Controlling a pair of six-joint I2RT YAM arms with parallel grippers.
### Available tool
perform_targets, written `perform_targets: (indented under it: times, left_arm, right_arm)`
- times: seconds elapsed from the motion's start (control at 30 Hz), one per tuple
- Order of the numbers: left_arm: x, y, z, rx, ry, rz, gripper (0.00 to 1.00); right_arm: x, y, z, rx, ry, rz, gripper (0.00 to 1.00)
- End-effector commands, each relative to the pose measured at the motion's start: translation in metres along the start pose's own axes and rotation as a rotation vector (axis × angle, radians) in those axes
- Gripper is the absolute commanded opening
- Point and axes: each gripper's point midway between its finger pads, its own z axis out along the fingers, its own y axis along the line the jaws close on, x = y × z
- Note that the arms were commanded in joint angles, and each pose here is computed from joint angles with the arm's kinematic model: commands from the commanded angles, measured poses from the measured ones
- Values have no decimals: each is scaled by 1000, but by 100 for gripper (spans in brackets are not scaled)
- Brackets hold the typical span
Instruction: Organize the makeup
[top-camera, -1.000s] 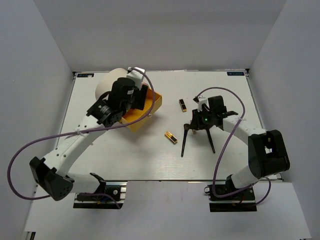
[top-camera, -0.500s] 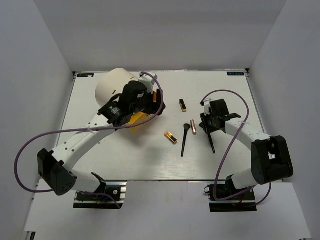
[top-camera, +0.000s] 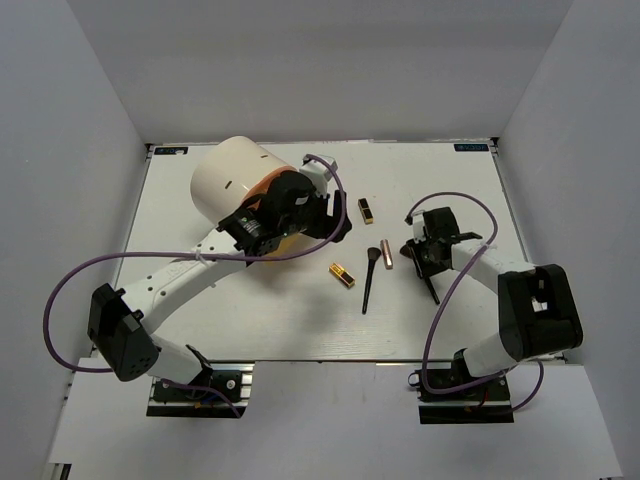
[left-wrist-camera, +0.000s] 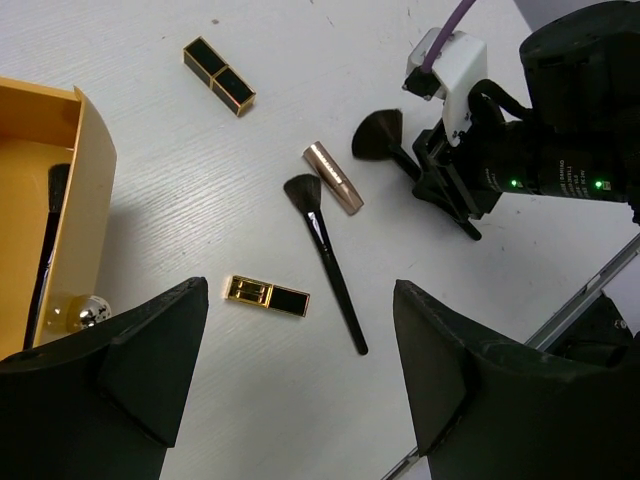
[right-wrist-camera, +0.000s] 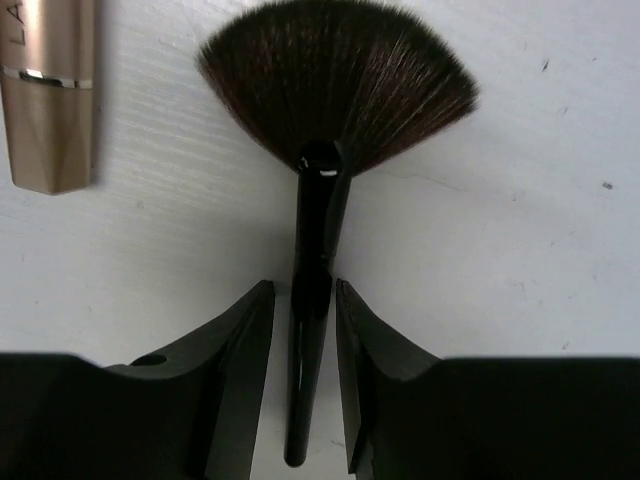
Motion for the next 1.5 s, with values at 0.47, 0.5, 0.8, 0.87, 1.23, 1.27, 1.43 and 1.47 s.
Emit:
perform_targets:
  times: [0.47,0.5,0.8,0.87,1.23,1.27,1.43,1.47]
  left_arm:
    - [-42,-7,-65,-27,-176,-43,77]
    - [-47,-6,-72,-28,-199,-46,75]
    - [-91,6,-140,-75,-435,-93,74]
    - [-96,6,-146,-74,-452,-92,74]
    - [-96,11,-163,-98,-462,-120,72]
    - [-97,12,-164,-99,-465,-124,72]
    - [-94,14,-166,-113,-460,-132,72]
    - [-95,16,-168,-118,-467,-135,72]
  right_arm:
    - [-90,37,-51,-281,-326,-183,0]
    - [-105,41,-63,-308,-371,-214,0]
    - [-238,140,-164,-812,-709,-87,0]
    - [-270,146,-181,-824,-825,-38,0]
    - [-352,222,-199,-868,-799,473,0]
    - [-355,225,-199,-886,-766,550,0]
    - [-357,245,-198,-956,-680,685,0]
    - [-353,254,-197,-970,-662,683,0]
